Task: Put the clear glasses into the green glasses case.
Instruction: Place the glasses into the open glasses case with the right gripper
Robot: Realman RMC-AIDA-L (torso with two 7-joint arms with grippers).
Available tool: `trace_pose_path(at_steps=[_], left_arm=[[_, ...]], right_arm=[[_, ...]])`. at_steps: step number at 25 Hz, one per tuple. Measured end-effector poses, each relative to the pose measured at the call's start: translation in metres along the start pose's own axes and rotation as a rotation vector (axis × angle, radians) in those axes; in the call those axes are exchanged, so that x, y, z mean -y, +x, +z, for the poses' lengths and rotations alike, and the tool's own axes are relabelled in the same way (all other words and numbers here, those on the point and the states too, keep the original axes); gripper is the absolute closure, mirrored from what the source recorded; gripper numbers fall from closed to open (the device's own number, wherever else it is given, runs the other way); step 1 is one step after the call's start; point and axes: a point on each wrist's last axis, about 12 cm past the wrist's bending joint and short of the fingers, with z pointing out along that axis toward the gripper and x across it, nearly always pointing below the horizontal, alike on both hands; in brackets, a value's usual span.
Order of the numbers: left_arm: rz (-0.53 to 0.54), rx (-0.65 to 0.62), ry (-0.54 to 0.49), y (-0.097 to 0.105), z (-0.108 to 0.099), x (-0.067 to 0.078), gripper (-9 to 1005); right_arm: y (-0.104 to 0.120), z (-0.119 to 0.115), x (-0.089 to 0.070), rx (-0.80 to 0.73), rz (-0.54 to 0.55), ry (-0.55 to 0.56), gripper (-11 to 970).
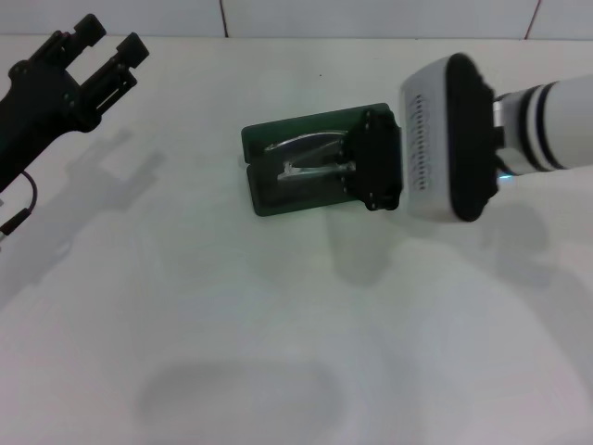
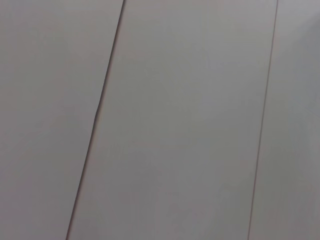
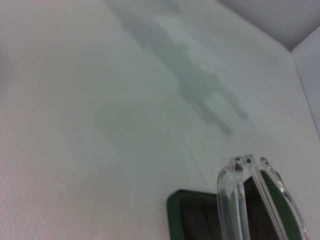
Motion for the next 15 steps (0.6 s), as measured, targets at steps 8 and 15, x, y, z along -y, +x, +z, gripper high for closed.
trace_pose_path(at_steps=[8, 15], left_arm=[[-0.003, -0.003, 0.007, 0.0, 0.003, 0.0, 285], [-0.005, -0.019, -0.004, 0.002, 0.006, 0.0, 285]], right_arm=[[-0.007, 0.016, -0.001, -0.054, -0.073, 0.024, 843], [-0.007, 0.034, -0.001, -0.103, -0.05, 0.049, 843]])
